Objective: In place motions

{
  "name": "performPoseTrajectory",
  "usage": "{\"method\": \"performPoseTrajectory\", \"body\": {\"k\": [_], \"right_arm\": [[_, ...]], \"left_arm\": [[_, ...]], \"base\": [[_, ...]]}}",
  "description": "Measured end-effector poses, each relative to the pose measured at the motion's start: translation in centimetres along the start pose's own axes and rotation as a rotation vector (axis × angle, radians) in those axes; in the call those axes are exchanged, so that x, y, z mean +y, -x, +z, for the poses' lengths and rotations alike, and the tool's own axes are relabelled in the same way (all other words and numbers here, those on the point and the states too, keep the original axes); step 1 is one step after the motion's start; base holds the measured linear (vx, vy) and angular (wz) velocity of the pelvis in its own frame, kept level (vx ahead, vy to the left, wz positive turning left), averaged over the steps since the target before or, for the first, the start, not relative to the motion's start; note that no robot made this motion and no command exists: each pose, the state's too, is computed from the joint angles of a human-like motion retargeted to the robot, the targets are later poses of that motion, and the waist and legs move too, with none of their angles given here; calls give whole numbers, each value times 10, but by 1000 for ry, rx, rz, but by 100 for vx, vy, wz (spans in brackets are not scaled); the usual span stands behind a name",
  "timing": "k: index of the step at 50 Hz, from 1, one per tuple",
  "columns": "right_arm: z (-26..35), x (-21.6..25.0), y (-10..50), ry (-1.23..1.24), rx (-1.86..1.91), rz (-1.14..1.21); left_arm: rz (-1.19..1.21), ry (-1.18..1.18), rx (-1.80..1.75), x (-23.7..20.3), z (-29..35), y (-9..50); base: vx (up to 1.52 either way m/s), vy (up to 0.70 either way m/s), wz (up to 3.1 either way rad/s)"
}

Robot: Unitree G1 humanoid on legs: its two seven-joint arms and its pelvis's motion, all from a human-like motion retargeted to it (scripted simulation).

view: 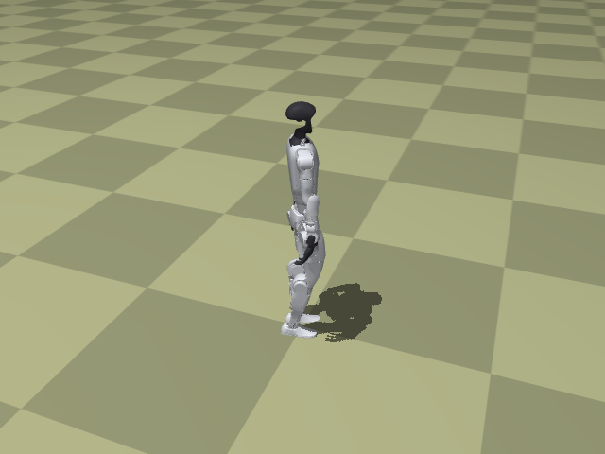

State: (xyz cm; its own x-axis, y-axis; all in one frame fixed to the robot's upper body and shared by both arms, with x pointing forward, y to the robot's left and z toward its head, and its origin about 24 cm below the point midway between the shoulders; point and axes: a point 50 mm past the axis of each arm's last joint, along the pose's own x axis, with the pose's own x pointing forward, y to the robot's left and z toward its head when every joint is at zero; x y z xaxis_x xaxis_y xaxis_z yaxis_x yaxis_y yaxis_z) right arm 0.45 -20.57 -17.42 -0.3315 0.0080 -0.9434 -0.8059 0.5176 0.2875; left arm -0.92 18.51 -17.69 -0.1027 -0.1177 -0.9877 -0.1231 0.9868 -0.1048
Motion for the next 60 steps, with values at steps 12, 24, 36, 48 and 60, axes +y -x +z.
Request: {"method": "performPoseTrajectory", "body": {"k": [12,24,36,48,60], "right_arm": [[-1,1,0,-7,1,0],[-1,1,0,-10,1,-4],[-2,1,-1,-20,-4,-18],[-1,4,-2,-50,-17,-20],[-1,5,-2,-52,-20,-6]], "left_arm": [[0,2,3,0,-1,0],[0,-1,4,-1,-1,0],[-2,1,4,-1,-1,0],[-1,0,4,-2,-1,0],[1,-3,5,-1,-1,0]], "base": [[0,0,0],[0,0,0],[0,0,0],[0,0,0],[0,0,0]]}}
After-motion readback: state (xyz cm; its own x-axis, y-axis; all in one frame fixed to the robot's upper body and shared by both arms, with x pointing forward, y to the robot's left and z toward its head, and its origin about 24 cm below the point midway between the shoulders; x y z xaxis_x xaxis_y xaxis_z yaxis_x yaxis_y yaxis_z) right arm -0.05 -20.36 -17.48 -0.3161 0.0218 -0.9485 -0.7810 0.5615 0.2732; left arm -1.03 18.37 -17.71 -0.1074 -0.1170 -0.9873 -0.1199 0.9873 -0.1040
